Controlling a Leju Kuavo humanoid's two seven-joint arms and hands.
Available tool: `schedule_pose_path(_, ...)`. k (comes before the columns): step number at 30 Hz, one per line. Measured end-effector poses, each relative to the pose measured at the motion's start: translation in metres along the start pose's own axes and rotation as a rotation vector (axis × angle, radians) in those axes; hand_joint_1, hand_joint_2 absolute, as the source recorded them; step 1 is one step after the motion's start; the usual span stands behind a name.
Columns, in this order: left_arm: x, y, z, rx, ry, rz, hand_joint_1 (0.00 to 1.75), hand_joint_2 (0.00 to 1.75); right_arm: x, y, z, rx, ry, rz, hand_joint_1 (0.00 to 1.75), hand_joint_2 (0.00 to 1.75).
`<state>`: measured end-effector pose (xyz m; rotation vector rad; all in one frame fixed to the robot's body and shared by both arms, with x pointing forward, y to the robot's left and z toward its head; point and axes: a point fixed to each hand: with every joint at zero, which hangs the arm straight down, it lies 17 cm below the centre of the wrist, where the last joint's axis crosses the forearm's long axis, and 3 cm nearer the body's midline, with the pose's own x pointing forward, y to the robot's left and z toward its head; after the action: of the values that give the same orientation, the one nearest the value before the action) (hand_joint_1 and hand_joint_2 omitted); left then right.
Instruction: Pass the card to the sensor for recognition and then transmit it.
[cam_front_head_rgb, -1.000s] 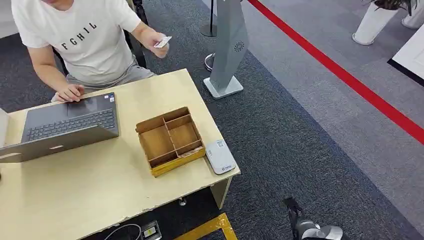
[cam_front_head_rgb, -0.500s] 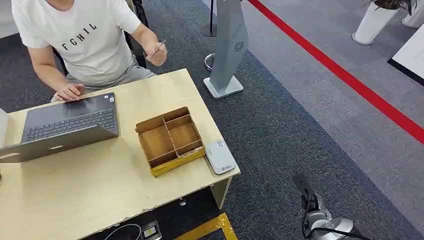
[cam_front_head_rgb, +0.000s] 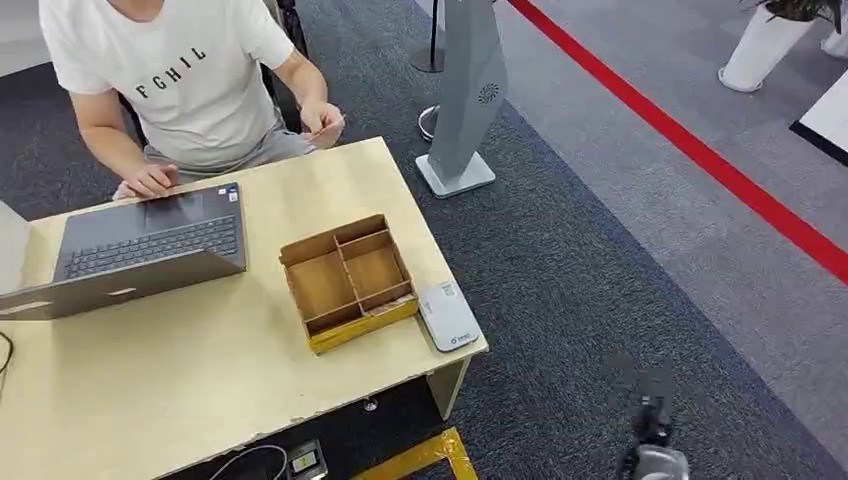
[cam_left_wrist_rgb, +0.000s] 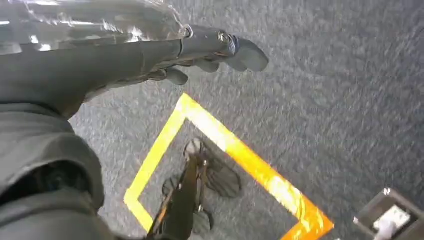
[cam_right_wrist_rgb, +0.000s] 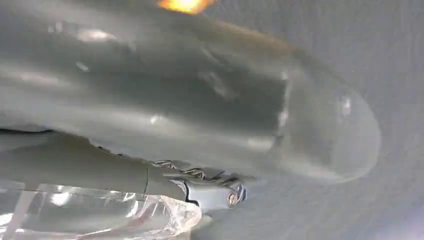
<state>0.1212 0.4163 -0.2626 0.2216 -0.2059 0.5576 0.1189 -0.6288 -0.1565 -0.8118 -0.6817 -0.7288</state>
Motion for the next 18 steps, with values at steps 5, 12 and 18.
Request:
schedule_pose_path(5, 0.017, 0.001, 0.000, -0.007, -0.017, -0.014, 0.00, 0.00, 0.228, -0.019, -0.016, -0.108, -0.378, -0.180, 0.00, 0.00)
schedule_pose_path(12, 0.013, -0.003, 0.001, -0.020, -0.012, -0.025, 0.00, 0.00, 0.369, 0.123, 0.097, 0.295, -0.763, -0.023, 0.00, 0.00)
schedule_pose_path(18, 0.008, -0.001, 0.001, -0.025, -0.009, -0.051, 0.00, 0.00, 0.417, 0.179, 0.161, 0.536, -0.905, 0.049, 0.00, 0.00)
